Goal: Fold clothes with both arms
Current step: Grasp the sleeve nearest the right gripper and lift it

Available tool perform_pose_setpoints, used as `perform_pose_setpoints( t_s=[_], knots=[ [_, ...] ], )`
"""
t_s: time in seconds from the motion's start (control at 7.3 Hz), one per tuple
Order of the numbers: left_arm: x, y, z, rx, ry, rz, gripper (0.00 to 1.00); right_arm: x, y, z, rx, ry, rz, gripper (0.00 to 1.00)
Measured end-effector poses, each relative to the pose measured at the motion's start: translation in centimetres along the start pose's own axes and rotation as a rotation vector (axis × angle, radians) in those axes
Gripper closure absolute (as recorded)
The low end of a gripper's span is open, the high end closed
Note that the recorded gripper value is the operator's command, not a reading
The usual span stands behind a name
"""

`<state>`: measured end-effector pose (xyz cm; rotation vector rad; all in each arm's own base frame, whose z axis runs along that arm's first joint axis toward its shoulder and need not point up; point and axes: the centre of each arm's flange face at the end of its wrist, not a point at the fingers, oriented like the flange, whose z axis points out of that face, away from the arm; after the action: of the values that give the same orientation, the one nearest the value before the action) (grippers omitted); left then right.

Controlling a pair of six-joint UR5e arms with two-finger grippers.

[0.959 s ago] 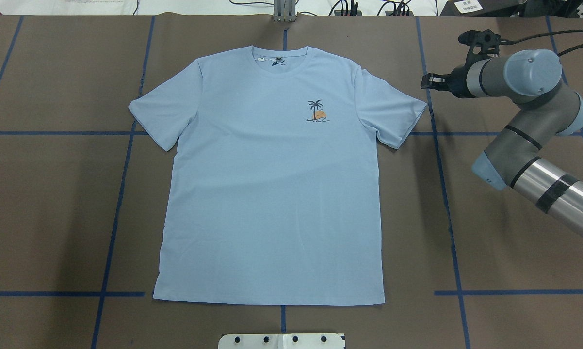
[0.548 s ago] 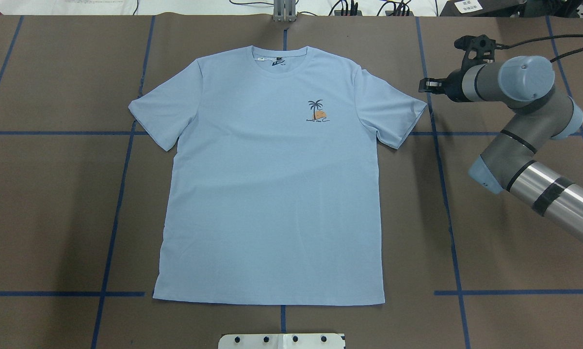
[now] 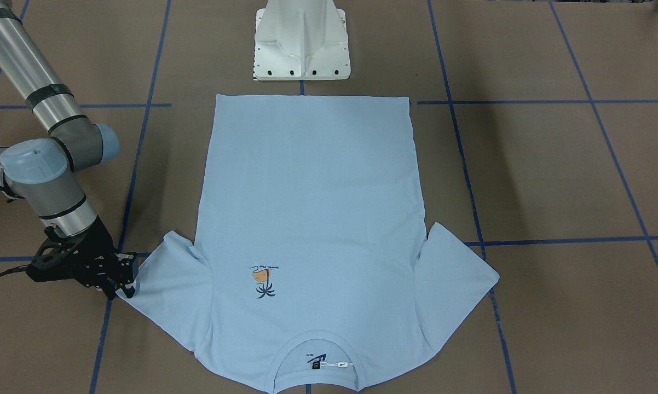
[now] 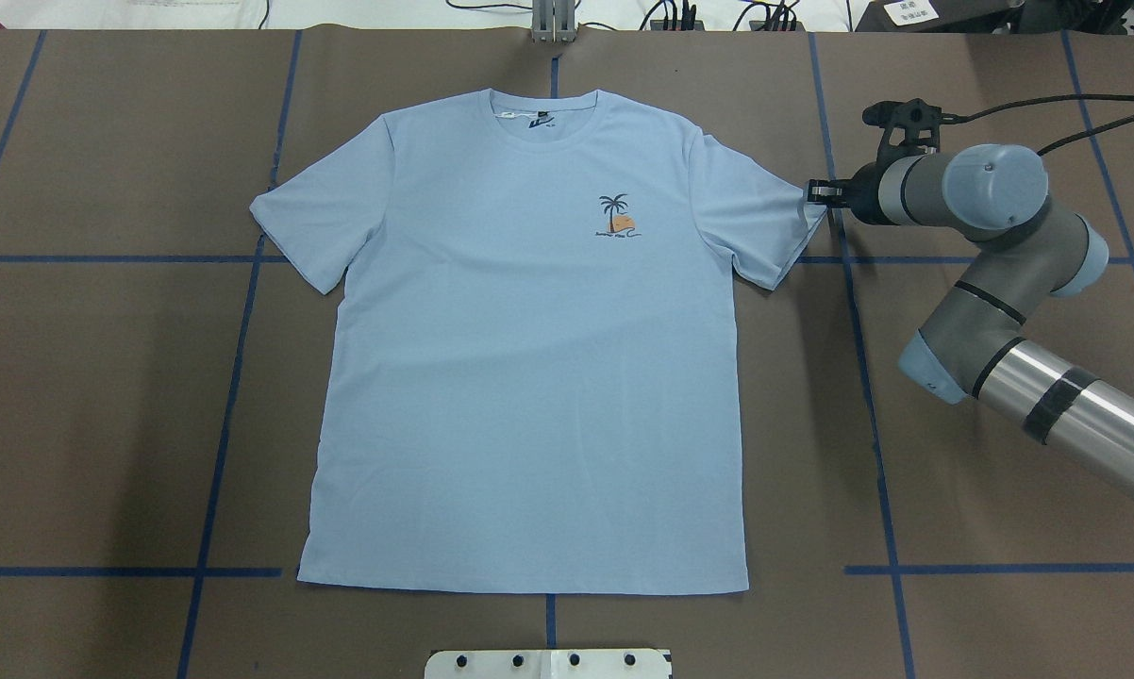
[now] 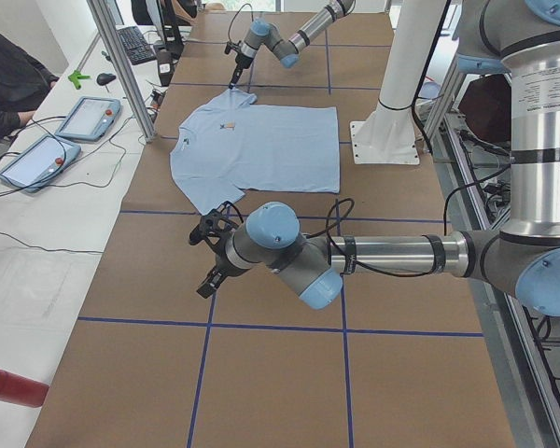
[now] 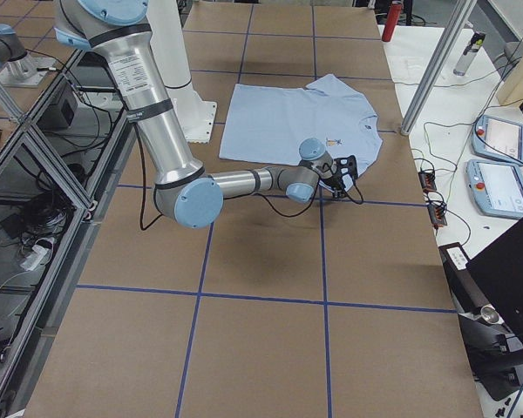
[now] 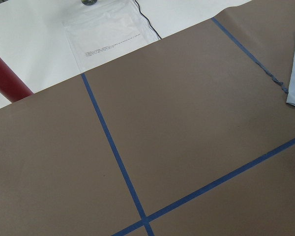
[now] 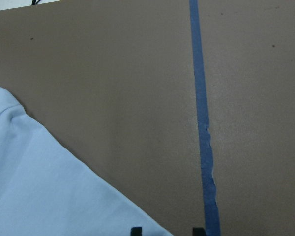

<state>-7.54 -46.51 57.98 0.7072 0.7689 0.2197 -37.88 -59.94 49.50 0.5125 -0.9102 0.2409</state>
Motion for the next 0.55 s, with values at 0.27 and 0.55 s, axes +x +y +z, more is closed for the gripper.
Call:
perform_pose_setpoints(
  t_s=[0.27, 0.55],
  knots=[
    [0.0, 0.0, 0.0, 0.001, 0.000, 0.001, 0.00, -0.4, -0.1, -0.1, 0.002, -0.003, -0.002, 1.00],
    [0.0, 0.0, 0.0, 0.001, 0.000, 0.001, 0.00, -2.5, -1.4, -0.7, 0.002, 0.007, 0.010, 1.00]
  ],
)
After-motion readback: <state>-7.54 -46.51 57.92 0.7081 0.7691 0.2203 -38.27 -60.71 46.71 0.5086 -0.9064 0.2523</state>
